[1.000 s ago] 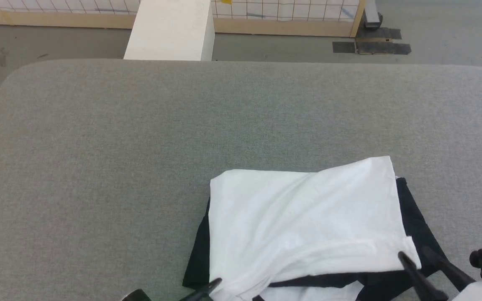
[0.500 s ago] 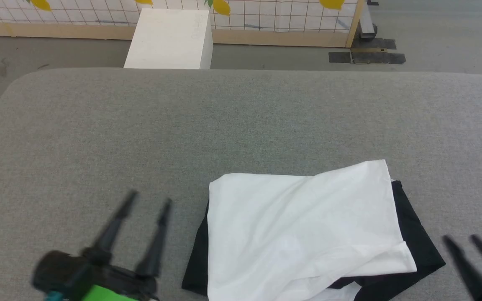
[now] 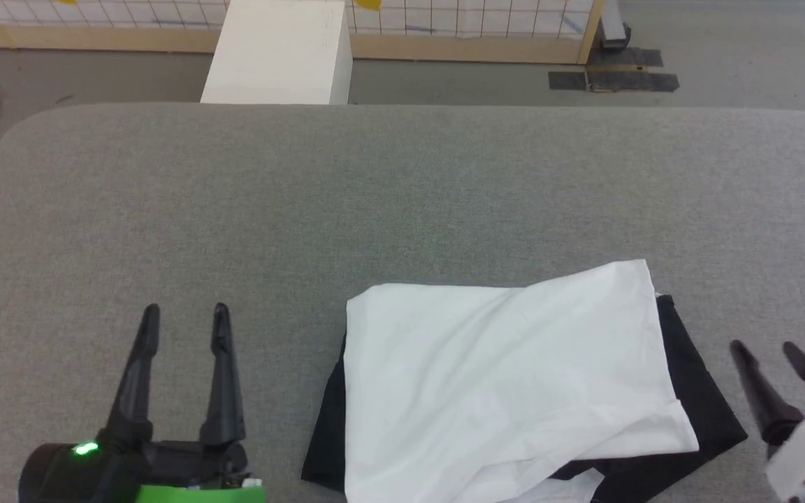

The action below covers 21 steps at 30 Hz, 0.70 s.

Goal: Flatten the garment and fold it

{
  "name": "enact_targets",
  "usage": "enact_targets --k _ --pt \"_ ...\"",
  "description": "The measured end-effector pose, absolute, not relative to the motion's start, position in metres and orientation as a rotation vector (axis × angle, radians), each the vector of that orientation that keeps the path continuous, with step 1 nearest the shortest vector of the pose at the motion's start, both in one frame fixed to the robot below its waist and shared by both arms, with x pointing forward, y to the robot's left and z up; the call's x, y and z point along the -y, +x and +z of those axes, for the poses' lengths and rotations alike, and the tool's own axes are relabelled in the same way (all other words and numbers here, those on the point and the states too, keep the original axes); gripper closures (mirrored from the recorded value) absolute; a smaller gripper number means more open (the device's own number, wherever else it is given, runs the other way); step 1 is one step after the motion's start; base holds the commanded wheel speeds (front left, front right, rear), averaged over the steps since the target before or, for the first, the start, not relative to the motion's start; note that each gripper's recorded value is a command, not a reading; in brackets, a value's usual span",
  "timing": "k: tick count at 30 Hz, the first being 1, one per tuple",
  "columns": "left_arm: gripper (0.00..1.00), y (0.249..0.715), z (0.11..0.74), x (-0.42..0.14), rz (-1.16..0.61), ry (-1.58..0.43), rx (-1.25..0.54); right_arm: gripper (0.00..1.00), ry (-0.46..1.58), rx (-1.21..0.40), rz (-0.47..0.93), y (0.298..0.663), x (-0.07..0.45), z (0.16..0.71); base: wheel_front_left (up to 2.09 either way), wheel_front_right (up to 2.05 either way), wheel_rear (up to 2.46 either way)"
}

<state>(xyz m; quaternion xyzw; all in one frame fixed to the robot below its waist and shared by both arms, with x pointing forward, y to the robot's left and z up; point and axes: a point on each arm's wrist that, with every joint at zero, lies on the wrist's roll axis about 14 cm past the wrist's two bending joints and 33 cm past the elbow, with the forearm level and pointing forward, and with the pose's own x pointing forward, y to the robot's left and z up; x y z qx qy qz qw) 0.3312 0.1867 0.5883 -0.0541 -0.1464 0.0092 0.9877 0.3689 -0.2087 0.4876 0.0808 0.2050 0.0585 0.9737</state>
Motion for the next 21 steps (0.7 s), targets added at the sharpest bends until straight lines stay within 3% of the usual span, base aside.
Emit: enact_targets --k 11,21 --pt "0.00 0.343 0.555 -0.179 0.002 -0.093 0.197 0.00 0.032 -0.696 0.188 0.389 0.191 0.415 0.00 0.00 0.00" --pt "0.00 0.348 0.537 -0.184 0.023 -0.102 0.141 0.00 -0.028 -0.831 0.225 0.392 0.191 0.378 0.00 0.00 0.00"
